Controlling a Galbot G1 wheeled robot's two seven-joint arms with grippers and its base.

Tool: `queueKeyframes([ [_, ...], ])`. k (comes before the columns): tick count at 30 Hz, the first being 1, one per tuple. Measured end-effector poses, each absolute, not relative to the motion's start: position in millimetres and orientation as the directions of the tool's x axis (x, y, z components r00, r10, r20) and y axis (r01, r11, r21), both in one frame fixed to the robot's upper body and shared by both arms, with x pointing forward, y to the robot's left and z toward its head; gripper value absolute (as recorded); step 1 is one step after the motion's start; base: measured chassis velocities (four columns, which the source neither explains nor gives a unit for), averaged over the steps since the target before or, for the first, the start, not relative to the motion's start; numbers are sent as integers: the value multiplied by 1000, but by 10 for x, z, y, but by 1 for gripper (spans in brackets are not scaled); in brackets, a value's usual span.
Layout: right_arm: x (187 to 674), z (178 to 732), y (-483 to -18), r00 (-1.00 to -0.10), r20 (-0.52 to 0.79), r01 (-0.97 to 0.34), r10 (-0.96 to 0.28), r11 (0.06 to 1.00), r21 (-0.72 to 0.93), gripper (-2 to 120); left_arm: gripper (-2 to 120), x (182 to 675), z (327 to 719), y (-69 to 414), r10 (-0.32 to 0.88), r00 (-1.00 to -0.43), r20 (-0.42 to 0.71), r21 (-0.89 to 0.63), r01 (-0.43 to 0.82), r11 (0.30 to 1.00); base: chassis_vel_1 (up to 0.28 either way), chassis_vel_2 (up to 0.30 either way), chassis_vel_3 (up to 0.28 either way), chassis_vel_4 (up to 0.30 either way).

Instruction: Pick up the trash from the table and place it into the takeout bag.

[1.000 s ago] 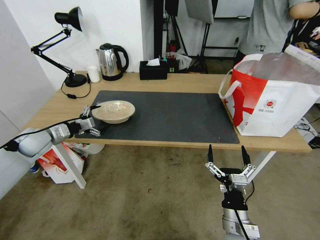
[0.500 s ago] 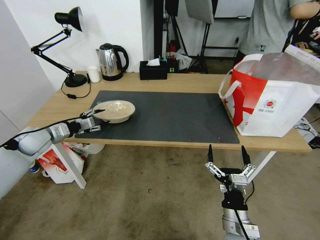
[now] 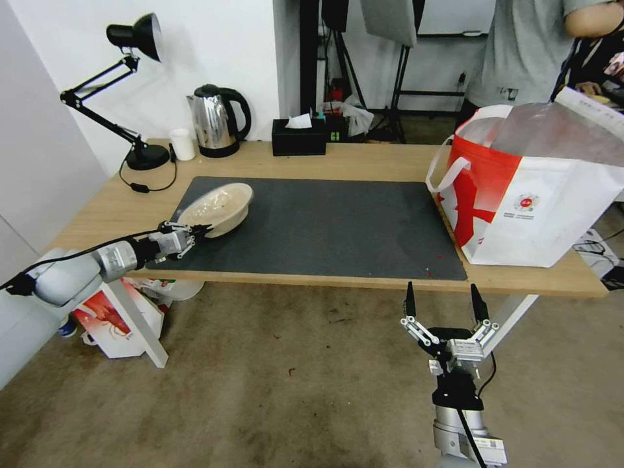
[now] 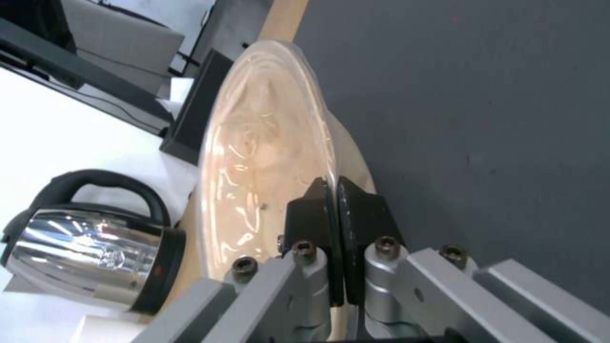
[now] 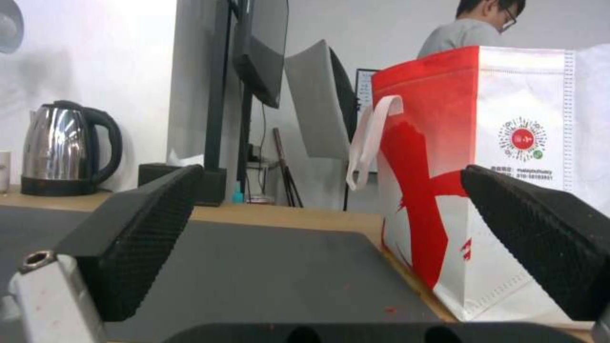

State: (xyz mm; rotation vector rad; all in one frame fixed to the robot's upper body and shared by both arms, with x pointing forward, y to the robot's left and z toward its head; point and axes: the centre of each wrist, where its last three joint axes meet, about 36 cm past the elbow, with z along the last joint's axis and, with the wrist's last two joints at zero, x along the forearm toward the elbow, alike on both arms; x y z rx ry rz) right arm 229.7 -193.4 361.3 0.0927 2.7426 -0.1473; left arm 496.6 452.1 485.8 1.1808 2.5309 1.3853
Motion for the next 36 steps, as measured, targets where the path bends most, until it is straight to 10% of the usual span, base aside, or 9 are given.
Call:
queueKeyframes([
  [36,2297,3614,-1934,-921,-386,85,44,992,-90,100,0,5161,6220,4271,762,-620,186,822,523,225,0,0,0,0],
])
